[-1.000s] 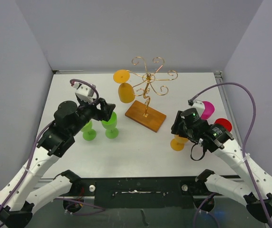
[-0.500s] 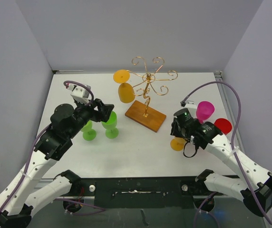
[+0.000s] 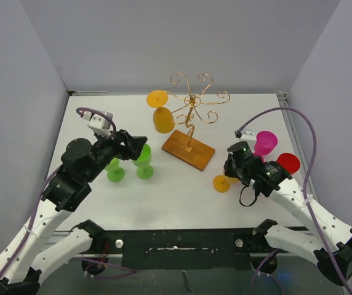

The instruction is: Place the wine glass upside down on the wine glass rack

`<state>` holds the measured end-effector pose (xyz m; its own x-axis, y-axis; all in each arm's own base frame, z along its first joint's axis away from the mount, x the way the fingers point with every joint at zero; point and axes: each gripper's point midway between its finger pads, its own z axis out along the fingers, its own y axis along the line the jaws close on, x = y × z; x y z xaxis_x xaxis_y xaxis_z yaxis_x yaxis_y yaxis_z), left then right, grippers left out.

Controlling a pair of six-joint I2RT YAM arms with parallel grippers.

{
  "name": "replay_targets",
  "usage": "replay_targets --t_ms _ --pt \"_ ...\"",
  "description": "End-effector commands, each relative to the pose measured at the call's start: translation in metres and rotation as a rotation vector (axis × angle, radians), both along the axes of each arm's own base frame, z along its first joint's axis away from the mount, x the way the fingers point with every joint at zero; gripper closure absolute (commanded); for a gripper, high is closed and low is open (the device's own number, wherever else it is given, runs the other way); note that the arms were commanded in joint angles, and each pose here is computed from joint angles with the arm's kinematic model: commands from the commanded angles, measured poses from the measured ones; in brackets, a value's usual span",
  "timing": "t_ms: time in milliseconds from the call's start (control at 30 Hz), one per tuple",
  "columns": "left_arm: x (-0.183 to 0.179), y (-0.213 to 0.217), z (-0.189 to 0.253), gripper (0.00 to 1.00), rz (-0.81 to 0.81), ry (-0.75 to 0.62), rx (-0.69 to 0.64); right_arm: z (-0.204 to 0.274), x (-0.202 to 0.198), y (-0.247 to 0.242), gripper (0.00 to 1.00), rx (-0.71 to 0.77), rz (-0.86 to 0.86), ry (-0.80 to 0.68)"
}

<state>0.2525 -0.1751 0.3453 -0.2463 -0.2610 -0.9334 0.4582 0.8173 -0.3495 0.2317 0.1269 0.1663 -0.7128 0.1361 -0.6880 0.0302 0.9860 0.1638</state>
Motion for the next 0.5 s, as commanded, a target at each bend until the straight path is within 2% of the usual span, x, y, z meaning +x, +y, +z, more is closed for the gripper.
replay_targets --t_ms 0,233,467 --pt "-0.008 -0.006 0.027 0.27 -0.045 -0.080 -0.100 0.032 0.009 0.016 1.00 0.097 0.076 -0.124" --pt "-0.011 -0.007 0.033 0.27 -0.048 -0.100 -0.165 0.082 -0.004 0.061 1.00 0.291 0.337 -0.236" --pt "-0.008 0.006 0.040 0.27 0.023 -0.133 -0.222 0.145 -0.028 0.099 1.00 0.475 0.616 -0.403"
